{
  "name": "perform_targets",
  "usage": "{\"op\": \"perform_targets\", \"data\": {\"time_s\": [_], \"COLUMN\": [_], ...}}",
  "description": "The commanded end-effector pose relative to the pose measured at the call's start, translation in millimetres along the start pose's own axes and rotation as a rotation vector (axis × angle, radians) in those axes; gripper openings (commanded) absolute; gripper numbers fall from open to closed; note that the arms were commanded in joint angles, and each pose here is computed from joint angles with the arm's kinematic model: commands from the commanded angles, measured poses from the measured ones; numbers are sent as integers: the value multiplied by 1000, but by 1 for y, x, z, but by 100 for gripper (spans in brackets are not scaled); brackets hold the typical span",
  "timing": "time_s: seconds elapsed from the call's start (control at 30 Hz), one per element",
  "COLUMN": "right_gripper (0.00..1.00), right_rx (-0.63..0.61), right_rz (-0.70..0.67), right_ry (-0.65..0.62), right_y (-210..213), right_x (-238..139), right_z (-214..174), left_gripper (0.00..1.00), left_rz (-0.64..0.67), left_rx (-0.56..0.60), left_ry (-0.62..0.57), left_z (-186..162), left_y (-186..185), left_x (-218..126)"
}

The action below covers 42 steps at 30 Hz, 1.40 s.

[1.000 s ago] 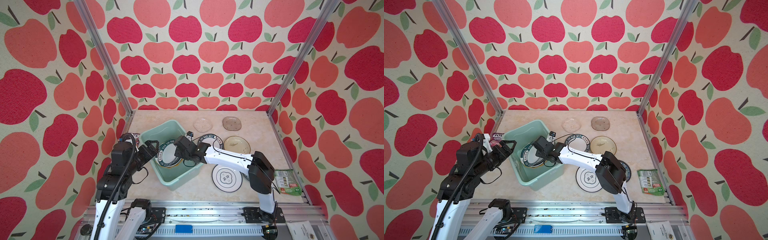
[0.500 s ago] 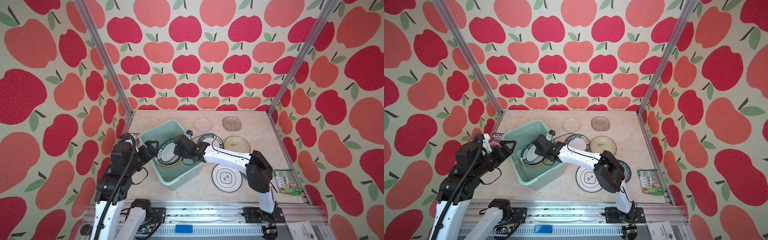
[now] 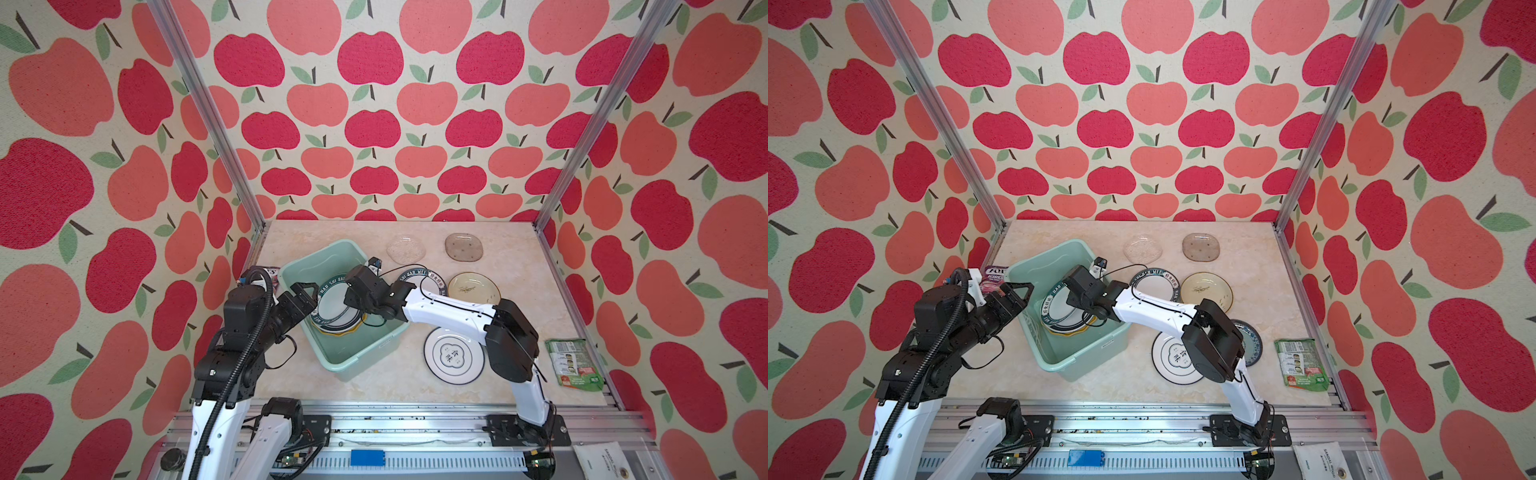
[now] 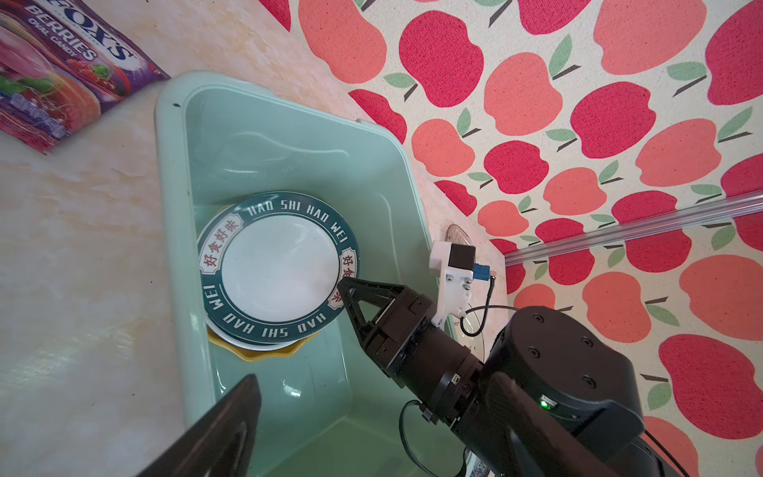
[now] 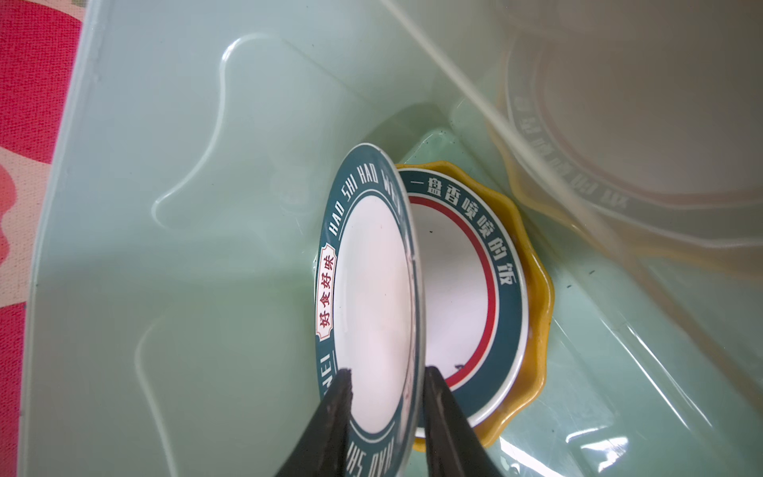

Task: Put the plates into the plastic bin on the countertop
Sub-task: 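Lower the plate into the bin against the stacked plates with the right gripper, then open the right gripper and raise it out of the bin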

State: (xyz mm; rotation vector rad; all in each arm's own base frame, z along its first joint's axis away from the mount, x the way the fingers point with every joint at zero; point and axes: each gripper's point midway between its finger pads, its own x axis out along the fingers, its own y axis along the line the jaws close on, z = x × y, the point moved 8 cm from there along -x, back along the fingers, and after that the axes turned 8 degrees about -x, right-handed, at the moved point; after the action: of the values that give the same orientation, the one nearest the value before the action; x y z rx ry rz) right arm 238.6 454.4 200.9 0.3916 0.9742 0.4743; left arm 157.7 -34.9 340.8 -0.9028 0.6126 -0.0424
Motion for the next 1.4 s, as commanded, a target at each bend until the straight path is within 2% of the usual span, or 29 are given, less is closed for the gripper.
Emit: {"op": "perform_targets", "data": {"time_s": [0.0,0.4,0.83,0.97,1.17,1.37], "right_gripper": [34,51,62,64,64,62], "right_rx": [7,18,-22,-65,-201,-345], "right_rz": [-136,-168,-177,-143,-48,89], "right_ry": [156,226,209,150,21,-111], "right_y": [-37,-44,-34,-19,19,52], "right_x": [29,45,37,20,-26,-81], "right_z": [-27,-40,-29,-11,18,32], "left_gripper": [89,89,89,90,100,99], "left_rz": [6,16,14,5,-21,-81], "left_rx": [15,28,31,58,159,249], "left_ry": [-5,-15,-33,-45,-68,-65], "left_z": [-1,-1,0,3,14,22], "left_y": [3,7,8,3,-15,-39], "left_x": [0,0,-6,-11,-26,-44]}}
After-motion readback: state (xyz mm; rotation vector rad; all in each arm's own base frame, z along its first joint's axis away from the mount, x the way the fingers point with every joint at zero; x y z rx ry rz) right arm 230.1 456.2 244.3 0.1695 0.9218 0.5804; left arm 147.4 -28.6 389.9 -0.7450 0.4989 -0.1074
